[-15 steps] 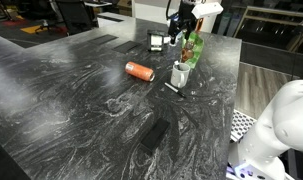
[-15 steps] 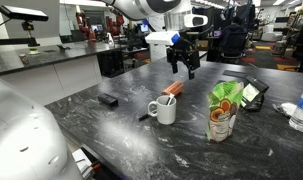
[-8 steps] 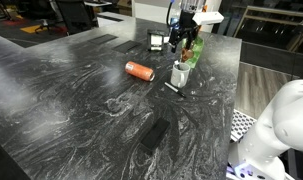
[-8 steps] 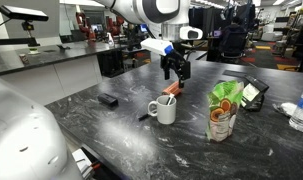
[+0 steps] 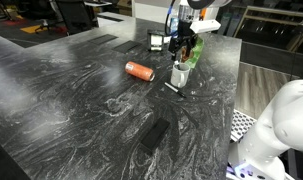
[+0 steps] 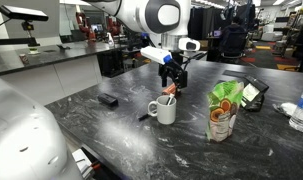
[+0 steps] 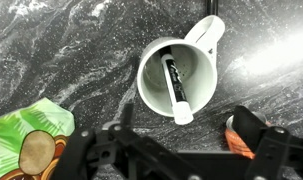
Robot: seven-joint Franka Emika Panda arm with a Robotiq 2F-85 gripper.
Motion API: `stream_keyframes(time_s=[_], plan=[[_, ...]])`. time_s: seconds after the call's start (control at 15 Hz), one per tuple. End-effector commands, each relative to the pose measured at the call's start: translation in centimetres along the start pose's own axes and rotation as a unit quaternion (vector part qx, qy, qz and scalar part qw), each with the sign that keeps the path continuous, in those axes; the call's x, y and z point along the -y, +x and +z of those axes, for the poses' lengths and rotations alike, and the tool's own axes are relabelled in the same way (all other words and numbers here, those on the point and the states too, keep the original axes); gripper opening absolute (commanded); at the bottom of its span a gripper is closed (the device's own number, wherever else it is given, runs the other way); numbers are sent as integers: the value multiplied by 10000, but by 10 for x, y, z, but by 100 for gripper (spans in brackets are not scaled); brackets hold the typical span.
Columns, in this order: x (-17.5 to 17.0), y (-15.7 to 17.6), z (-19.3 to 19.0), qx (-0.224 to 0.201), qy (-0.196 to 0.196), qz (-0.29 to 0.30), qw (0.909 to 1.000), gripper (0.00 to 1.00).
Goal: Pick the marker from the cup and put it on the table
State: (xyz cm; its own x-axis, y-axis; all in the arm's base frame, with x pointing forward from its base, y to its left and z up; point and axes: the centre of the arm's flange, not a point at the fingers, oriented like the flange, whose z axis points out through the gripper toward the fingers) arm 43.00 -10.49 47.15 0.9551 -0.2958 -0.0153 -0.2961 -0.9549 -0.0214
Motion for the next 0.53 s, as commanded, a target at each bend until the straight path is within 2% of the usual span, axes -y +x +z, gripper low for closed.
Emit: stream_keyframes(time_s=[0.0,0.47], plan=[[2,7,14,134,-63,-120,9998,100],[3,14,27,198,-162,-255,9993,100]])
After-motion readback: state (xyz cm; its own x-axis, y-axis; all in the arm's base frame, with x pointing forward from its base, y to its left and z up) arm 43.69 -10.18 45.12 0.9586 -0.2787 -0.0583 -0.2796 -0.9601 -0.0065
